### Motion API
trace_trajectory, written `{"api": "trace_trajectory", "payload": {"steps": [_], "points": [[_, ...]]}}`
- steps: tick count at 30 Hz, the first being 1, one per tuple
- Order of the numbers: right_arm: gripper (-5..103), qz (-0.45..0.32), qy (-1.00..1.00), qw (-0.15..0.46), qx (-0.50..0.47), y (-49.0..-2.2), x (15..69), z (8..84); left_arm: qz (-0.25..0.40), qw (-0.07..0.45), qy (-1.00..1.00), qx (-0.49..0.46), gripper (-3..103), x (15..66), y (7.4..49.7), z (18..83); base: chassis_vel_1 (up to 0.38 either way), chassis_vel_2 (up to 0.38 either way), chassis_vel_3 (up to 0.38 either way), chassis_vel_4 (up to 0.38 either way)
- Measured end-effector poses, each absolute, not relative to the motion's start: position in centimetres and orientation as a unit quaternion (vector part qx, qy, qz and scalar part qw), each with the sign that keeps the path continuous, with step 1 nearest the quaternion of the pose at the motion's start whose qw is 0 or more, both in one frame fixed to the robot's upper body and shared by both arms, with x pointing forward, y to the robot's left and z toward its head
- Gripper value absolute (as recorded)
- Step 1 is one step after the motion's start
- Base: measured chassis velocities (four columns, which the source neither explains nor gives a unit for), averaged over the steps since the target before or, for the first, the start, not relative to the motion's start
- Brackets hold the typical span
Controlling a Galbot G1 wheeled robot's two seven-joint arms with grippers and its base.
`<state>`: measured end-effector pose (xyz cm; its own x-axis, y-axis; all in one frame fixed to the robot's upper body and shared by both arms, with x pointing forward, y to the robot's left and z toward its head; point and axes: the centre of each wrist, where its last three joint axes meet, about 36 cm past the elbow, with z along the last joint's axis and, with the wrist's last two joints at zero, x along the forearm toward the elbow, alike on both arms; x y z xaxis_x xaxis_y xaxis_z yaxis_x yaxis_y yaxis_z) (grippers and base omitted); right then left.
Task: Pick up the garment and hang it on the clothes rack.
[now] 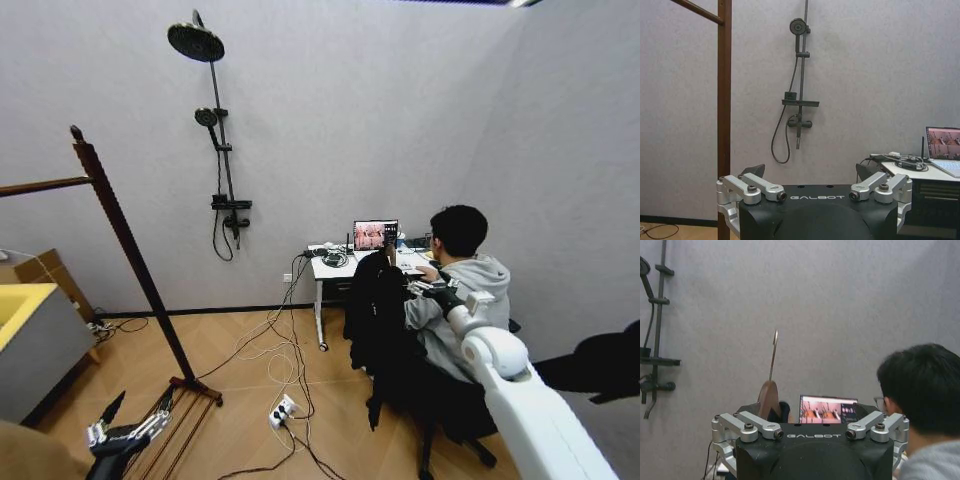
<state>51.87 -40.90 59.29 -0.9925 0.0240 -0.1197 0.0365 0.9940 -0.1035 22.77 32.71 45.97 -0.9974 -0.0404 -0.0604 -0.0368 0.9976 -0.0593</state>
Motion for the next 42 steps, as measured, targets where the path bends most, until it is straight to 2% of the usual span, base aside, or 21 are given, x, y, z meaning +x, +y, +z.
{"api": "trace_trajectory", "payload": {"steps": [2,4,11,19,21,22,26,29,30,32,35,38,40,42], "points": [[100,-0.048,0.997,0.065,-0.015,-41.2,55.2,59.2,-0.029,0.031,0.999,-0.019,100,22.8,32.7,46.0,0.0,0.0,0.0,0.0],[100,-0.043,0.997,0.063,-0.023,-40.9,56.0,59.2,-0.029,0.031,0.999,-0.019,100,22.8,32.7,46.0,0.0,0.0,0.0,0.0],[100,-0.034,0.997,0.051,-0.055,-37.1,62.0,58.8,-0.029,0.031,0.999,-0.019,100,22.8,32.7,46.0,0.0,0.0,0.0,0.0],[101,-0.041,0.999,0.033,-0.006,-31.8,65.2,59.7,-0.029,0.031,0.999,-0.019,100,22.8,32.7,46.0,0.0,0.0,0.0,0.0],[91,-0.042,0.999,0.019,0.007,-30.8,65.4,59.5,-0.029,0.031,0.999,-0.019,100,22.8,32.7,46.0,0.0,0.0,0.0,0.0],[91,-0.042,0.999,0.019,0.007,-30.8,65.4,59.5,-0.029,0.031,0.999,-0.019,100,22.8,32.7,46.0,0.0,0.0,0.0,0.0],[70,-0.043,0.999,0.012,0.017,-30.3,65.6,59.2,-0.029,0.031,0.999,-0.019,100,22.8,32.7,46.0,0.0,0.0,0.0,0.0],[70,-0.045,0.999,0.012,0.018,-30.4,65.6,59.2,-0.029,0.031,0.999,-0.019,100,22.8,32.7,46.0,0.0,0.0,0.0,0.0],[59,-0.049,0.999,0.013,0.021,-30.6,65.7,59.3,-0.029,0.031,0.999,-0.019,100,22.8,32.7,46.0,0.0,0.0,0.0,0.0],[48,-0.052,0.998,0.016,0.025,-30.9,65.6,59.5,-0.029,0.031,0.999,-0.019,100,22.8,32.7,46.0,0.0,0.0,0.0,0.0],[43,-0.055,0.998,0.017,0.029,-31.1,65.6,59.6,-0.029,0.031,0.999,-0.019,100,22.8,32.7,46.0,0.0,0.0,0.0,0.0],[26,-0.062,0.997,0.017,0.036,-32.0,65.1,59.6,-0.029,0.031,0.999,-0.019,100,22.8,32.7,46.0,0.0,0.0,0.0,0.0],[26,-0.063,0.997,0.017,0.037,-32.3,64.9,59.5,-0.029,0.031,0.999,-0.019,100,22.8,32.7,46.0,0.0,0.0,0.0,0.0],[15,-0.06,0.997,0.013,0.042,-33.0,64.1,58.9,-0.029,0.031,0.999,-0.019,100,22.8,32.7,46.0,0.0,0.0,0.0,0.0]]}}
